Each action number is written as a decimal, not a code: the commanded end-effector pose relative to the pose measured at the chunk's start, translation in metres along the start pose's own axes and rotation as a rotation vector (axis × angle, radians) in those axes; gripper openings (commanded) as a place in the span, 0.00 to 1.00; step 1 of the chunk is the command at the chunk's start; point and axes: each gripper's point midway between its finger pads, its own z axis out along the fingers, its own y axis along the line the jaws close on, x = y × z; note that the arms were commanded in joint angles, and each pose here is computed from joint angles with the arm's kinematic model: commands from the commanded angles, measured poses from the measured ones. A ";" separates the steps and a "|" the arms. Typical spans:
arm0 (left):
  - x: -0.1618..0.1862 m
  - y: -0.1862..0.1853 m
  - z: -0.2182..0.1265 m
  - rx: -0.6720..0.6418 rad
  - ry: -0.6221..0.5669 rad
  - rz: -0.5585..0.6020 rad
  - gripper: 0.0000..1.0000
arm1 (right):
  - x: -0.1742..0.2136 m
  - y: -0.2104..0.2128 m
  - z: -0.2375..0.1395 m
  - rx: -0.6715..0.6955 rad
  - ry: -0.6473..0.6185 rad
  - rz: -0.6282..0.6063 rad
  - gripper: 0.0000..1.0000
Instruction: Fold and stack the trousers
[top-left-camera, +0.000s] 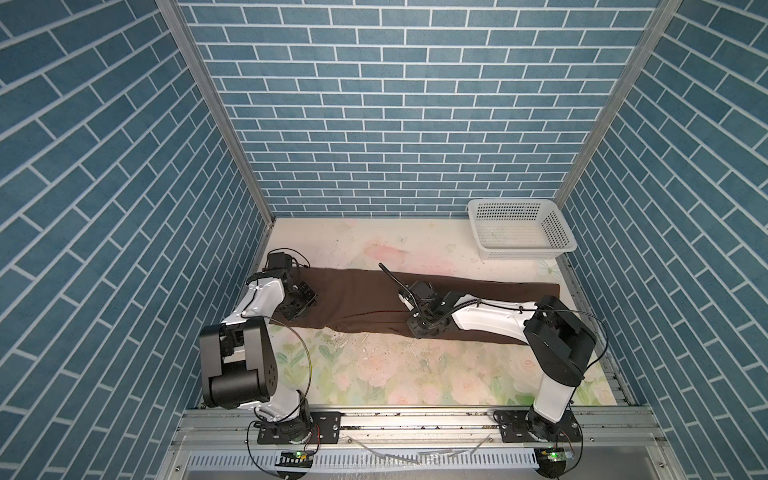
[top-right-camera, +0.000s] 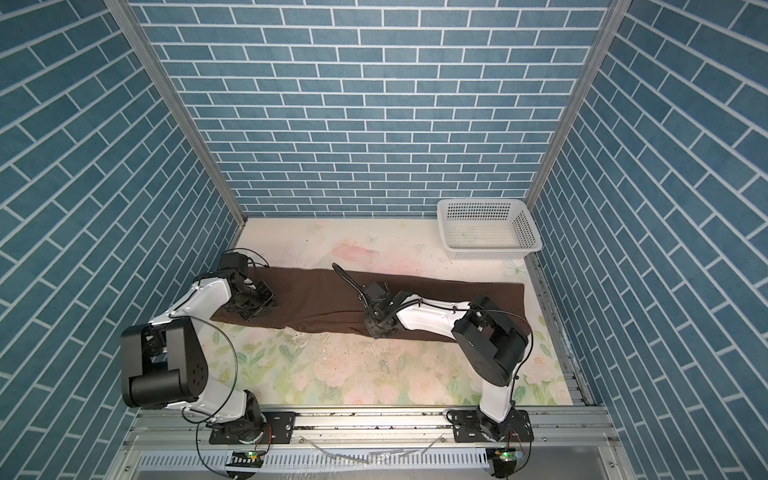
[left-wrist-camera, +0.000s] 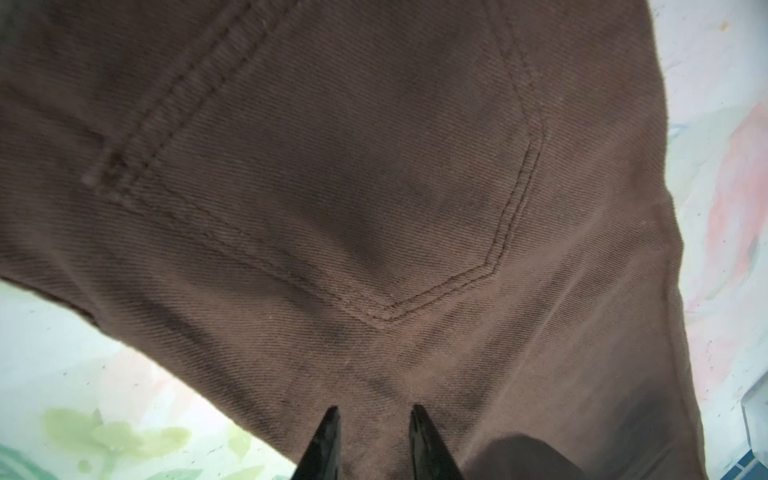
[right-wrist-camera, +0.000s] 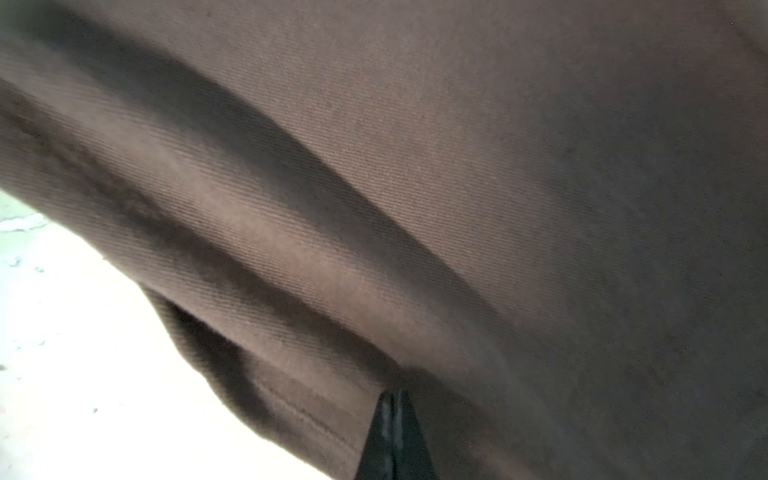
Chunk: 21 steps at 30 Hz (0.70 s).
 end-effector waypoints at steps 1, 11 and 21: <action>0.001 0.002 -0.002 0.002 0.007 0.002 0.30 | 0.011 -0.002 -0.020 -0.004 0.011 -0.006 0.00; 0.010 0.006 0.001 0.001 0.034 0.009 0.30 | 0.011 0.003 -0.007 -0.024 0.051 -0.110 0.34; 0.014 0.019 -0.009 -0.018 0.010 -0.004 0.30 | 0.012 0.018 0.010 -0.061 0.050 -0.141 0.44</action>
